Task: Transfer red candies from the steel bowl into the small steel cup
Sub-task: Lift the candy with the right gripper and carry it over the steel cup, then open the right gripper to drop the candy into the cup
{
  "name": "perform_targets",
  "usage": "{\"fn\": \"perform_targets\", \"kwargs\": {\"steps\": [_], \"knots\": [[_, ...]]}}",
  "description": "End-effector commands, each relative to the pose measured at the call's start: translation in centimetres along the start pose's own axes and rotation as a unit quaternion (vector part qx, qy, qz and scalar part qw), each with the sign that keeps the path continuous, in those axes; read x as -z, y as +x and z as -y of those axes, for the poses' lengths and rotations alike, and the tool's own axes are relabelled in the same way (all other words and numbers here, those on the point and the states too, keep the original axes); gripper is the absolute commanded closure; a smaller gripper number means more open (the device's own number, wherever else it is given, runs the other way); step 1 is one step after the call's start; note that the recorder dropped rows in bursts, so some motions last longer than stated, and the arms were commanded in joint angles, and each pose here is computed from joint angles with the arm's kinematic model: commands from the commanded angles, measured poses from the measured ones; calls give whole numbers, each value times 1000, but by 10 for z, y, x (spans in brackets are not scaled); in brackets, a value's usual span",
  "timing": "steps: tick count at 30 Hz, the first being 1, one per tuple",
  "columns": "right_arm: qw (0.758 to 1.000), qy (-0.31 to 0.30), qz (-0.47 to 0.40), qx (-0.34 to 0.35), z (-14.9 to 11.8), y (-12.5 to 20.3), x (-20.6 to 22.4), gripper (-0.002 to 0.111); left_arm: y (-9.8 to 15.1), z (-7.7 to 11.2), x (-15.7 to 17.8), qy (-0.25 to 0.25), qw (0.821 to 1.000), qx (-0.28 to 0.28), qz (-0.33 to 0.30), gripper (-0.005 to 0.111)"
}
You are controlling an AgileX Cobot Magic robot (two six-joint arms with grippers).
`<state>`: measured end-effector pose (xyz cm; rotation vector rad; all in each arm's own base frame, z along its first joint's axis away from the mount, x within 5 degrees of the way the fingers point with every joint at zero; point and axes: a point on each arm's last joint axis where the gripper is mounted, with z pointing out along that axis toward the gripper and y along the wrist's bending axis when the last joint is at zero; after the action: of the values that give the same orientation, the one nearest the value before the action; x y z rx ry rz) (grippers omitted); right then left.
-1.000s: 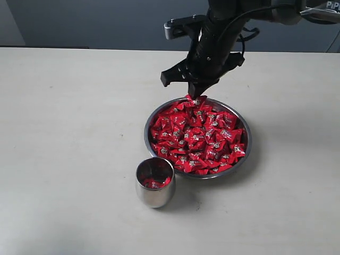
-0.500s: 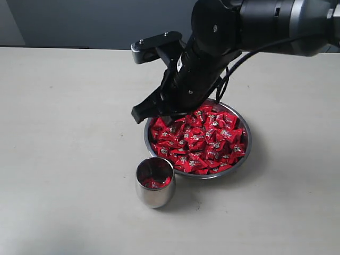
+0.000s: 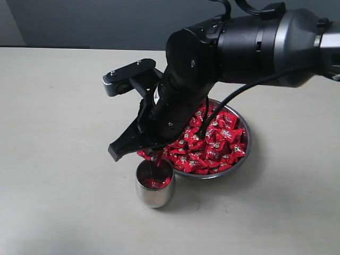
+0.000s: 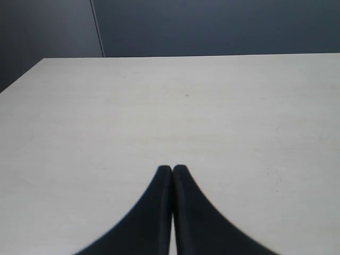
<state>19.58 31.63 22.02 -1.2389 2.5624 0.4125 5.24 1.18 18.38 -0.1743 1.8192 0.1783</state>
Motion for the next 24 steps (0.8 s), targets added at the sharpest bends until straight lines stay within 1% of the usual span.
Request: {"fn": "perform_targets", "kwargs": {"steps": [1, 11, 13, 16, 18, 20, 24], "knots": [[1000, 7, -16, 7, 3, 2, -8, 109, 0, 0, 0, 3, 1000, 3, 5, 106], [999, 12, -41, 9, 4, 5, -22, 109, 0, 0, 0, 3, 1000, 3, 5, 106], [999, 12, -44, 9, 5, 6, -22, 102, 0, 0, 0, 3, 1000, 3, 5, 106], [999, 12, -44, 9, 5, 6, -22, 84, 0, 0, 0, 3, 1000, 3, 5, 106], [999, 12, -45, 9, 5, 6, -22, 75, 0, 0, 0, 3, 1000, 3, 5, 106], [999, 12, -45, 9, 5, 6, -22, 72, 0, 0, 0, 3, 1000, 3, 5, 106], [999, 13, -43, 11, 5, 6, -21, 72, 0, 0, 0, 3, 1000, 3, 5, 106]]}}
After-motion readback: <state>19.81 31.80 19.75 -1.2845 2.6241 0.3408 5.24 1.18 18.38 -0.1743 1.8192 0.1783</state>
